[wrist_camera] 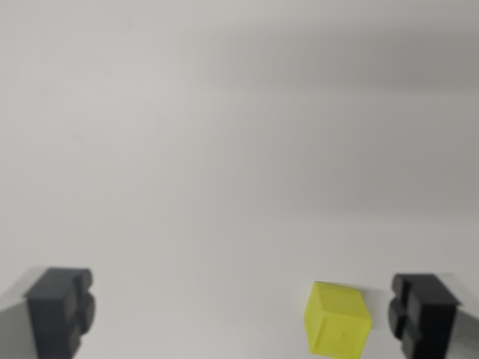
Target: Pick yellow cube
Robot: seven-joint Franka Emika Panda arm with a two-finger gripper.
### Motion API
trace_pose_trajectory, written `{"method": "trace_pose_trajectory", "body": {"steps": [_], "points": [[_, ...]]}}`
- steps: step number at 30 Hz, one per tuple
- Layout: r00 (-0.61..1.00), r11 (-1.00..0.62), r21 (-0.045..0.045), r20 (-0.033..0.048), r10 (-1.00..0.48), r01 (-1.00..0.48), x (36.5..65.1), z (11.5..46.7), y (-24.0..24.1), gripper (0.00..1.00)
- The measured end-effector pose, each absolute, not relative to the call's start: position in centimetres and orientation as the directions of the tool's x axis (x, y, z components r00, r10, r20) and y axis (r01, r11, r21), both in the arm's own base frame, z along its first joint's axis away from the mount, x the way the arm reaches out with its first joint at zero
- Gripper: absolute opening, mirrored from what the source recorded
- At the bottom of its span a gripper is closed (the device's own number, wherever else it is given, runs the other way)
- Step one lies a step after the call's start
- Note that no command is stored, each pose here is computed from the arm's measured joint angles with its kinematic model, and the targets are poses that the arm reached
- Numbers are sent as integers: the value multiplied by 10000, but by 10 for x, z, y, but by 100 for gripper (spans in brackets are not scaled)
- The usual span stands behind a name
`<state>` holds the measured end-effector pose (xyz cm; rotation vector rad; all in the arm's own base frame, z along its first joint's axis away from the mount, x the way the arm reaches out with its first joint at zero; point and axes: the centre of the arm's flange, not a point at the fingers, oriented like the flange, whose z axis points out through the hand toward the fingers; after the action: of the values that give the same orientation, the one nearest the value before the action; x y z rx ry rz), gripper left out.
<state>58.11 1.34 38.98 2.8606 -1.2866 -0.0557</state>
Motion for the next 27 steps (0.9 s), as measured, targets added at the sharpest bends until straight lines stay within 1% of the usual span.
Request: {"method": "trace_pose_trajectory", "body": {"steps": [8,27], "points": [[6569,-6575,181,-297,-7534,-7532,577,386,11,100],[6252,-6256,149,-241,-7801,-7800,530,339,-7,100]]}}
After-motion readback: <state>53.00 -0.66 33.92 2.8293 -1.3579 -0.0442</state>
